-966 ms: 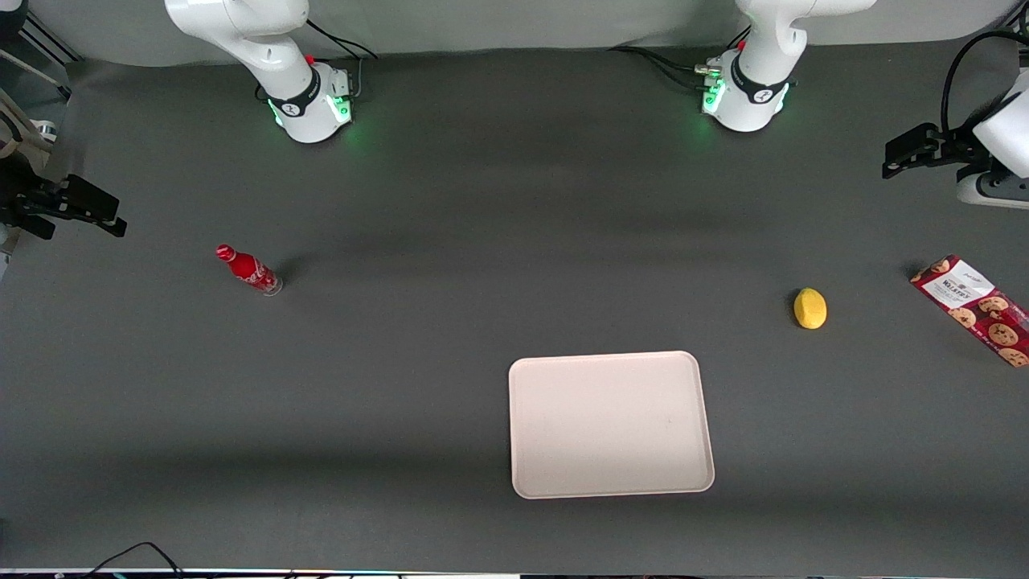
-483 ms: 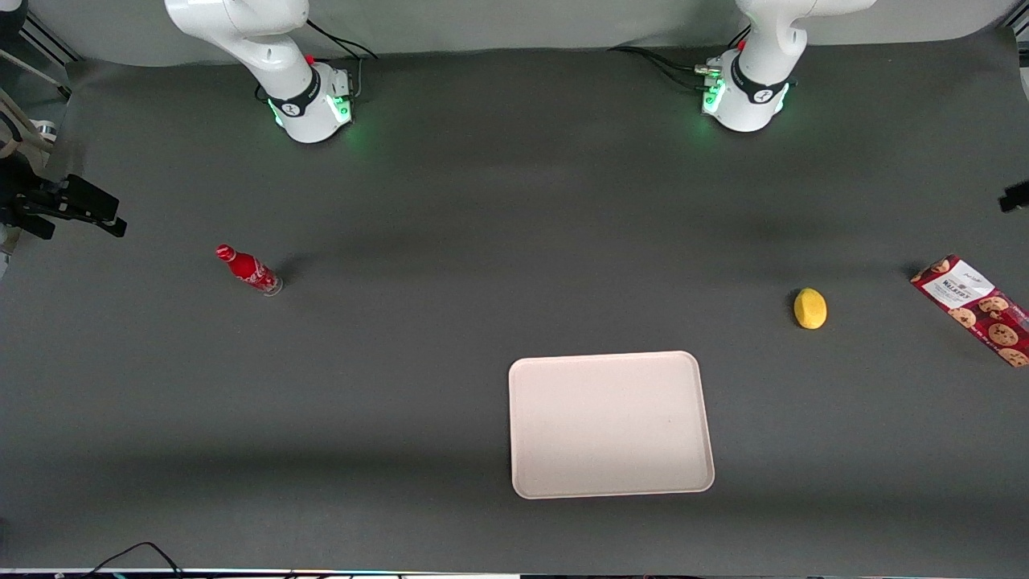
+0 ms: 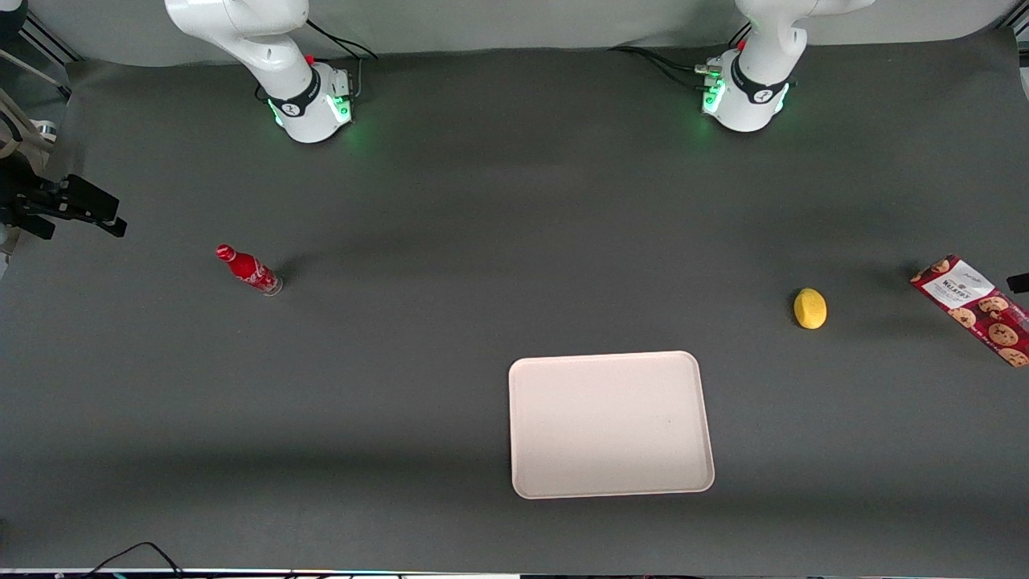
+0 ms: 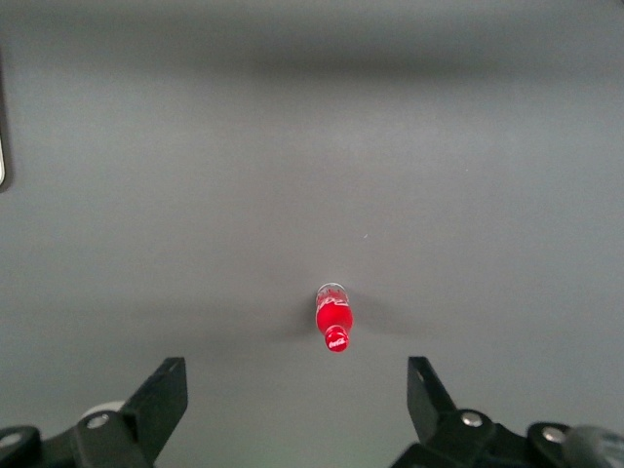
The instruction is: Place red cookie box on tray
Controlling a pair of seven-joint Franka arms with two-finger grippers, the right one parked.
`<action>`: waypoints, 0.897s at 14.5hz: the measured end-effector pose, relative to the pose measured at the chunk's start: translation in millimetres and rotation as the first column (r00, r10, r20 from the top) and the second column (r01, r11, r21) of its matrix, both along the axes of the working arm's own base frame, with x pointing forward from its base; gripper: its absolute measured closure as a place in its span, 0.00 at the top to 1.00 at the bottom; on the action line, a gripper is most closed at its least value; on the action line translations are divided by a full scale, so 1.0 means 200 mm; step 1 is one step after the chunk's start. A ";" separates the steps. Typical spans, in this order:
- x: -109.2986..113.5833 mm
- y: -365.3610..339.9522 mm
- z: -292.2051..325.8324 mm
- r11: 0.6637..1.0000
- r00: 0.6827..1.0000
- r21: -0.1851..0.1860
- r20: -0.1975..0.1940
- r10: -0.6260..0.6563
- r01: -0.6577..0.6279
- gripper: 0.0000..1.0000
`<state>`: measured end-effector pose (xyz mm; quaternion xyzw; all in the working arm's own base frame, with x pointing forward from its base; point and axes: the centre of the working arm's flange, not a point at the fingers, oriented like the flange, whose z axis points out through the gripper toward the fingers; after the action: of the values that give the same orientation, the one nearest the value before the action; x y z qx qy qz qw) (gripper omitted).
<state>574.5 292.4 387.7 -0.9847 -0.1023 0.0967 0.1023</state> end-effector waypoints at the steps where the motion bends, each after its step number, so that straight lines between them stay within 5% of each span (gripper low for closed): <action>1: 0.00 0.04 -0.05 1.000 1.000 0.003 -0.002 0.004 -0.004 1.00; 5: -0.06 0.28 -0.24 0.999 0.999 0.006 0.014 0.048 -0.048 1.00; 13: -0.13 0.43 -0.87 0.988 0.983 -0.114 0.144 0.117 -0.101 0.94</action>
<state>548.8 378.3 213.9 -0.9862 -0.1581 0.0331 0.0365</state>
